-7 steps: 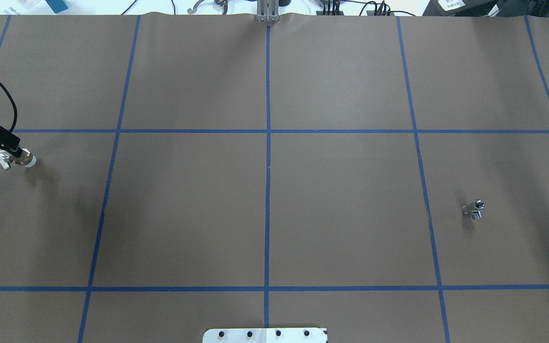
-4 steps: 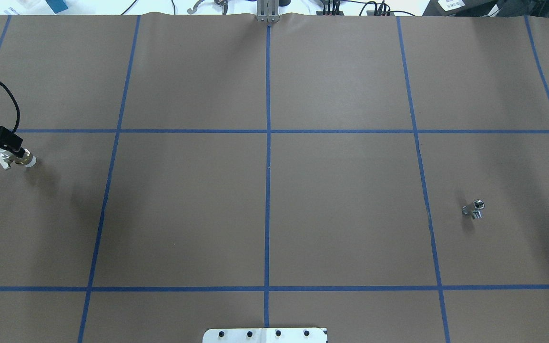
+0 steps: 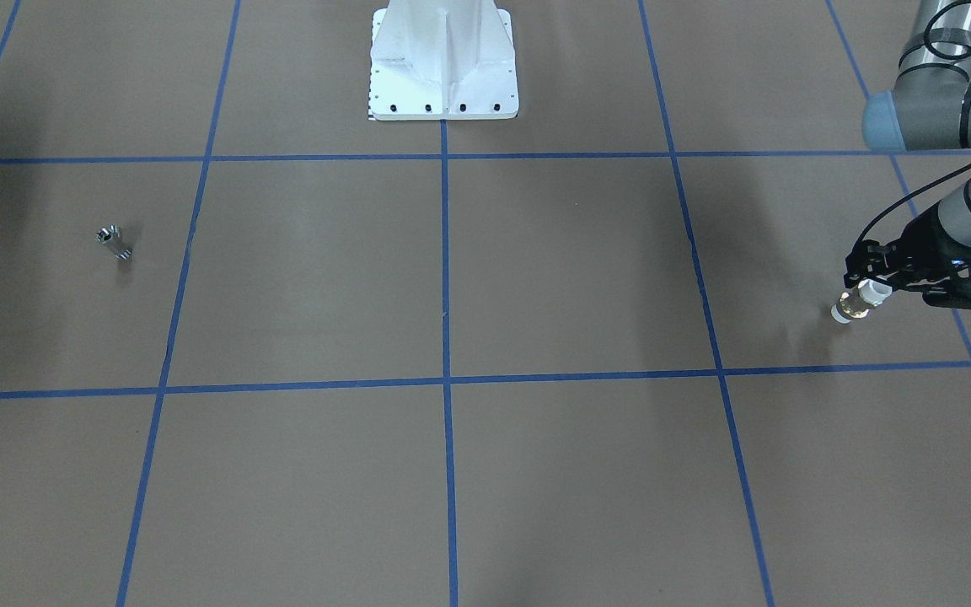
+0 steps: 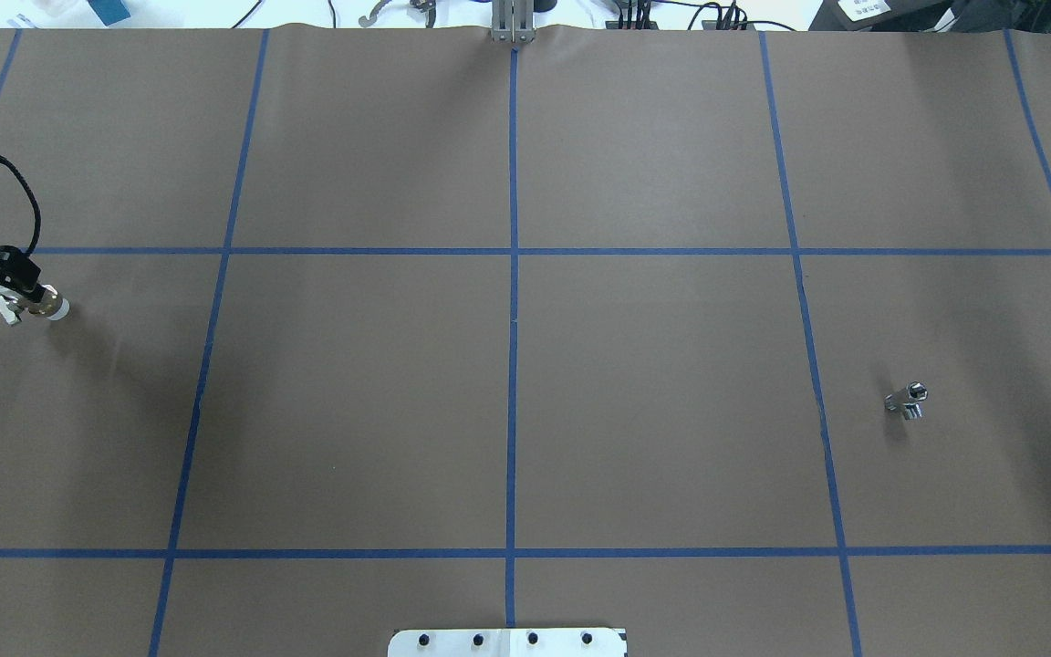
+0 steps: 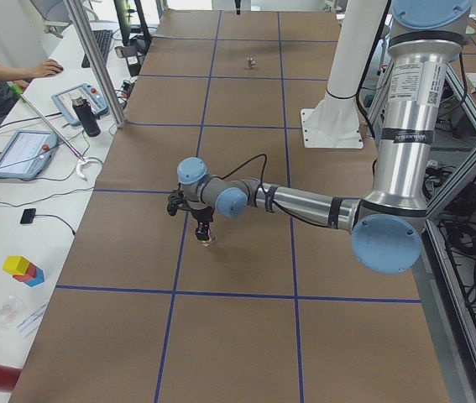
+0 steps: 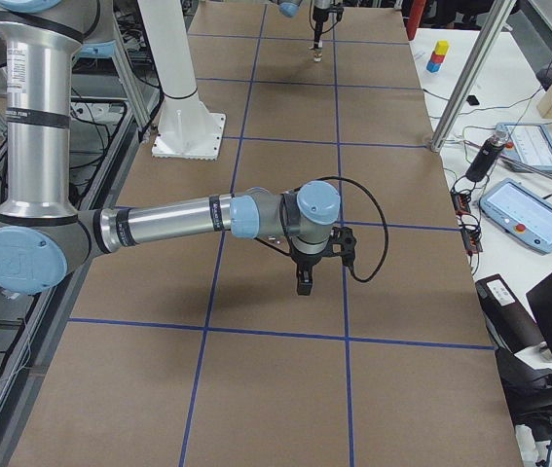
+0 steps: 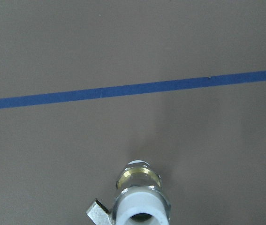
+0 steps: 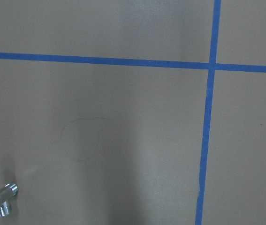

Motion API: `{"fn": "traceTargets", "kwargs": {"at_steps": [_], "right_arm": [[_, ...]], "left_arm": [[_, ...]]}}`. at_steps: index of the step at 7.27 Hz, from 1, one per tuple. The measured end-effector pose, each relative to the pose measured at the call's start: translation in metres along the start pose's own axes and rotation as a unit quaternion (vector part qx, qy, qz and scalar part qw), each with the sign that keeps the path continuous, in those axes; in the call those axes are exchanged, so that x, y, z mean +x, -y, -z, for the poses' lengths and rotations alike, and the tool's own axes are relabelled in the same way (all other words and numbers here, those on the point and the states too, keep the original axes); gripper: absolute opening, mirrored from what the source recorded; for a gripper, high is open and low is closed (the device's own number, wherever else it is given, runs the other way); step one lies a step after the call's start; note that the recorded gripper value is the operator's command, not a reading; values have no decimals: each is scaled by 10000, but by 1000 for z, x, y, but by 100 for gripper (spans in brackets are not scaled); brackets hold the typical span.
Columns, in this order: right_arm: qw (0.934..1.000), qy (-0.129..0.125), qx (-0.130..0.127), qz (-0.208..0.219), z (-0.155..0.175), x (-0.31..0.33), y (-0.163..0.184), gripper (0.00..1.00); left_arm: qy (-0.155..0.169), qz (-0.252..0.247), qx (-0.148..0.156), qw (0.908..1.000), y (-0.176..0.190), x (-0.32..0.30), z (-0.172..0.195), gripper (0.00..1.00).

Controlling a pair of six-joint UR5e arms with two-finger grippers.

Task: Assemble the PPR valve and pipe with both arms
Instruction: 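Close the left gripper around the white valve body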

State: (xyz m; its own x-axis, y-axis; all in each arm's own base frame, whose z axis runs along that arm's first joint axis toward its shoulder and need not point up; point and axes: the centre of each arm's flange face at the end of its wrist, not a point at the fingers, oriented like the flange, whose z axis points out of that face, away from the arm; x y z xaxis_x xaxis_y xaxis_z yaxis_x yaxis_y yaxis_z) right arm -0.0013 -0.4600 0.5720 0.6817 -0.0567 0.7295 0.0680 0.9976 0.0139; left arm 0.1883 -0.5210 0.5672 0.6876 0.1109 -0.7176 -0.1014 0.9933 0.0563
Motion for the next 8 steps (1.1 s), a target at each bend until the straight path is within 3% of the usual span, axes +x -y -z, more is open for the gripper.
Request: {"fn": "traceTargets", "kwargs": {"at_steps": [6, 7, 8], "right_arm": [[10000, 0, -1, -1, 0, 0, 0, 100], [10000, 0, 0, 0, 0, 0, 0, 100], [10000, 0, 0, 0, 0, 0, 0, 100]], "left_arm": [[0, -2, 5, 10000, 1, 1, 1, 67], [0, -3, 5, 10000, 1, 0, 1, 60], [0, -3, 6, 10000, 1, 0, 1, 38]]}}
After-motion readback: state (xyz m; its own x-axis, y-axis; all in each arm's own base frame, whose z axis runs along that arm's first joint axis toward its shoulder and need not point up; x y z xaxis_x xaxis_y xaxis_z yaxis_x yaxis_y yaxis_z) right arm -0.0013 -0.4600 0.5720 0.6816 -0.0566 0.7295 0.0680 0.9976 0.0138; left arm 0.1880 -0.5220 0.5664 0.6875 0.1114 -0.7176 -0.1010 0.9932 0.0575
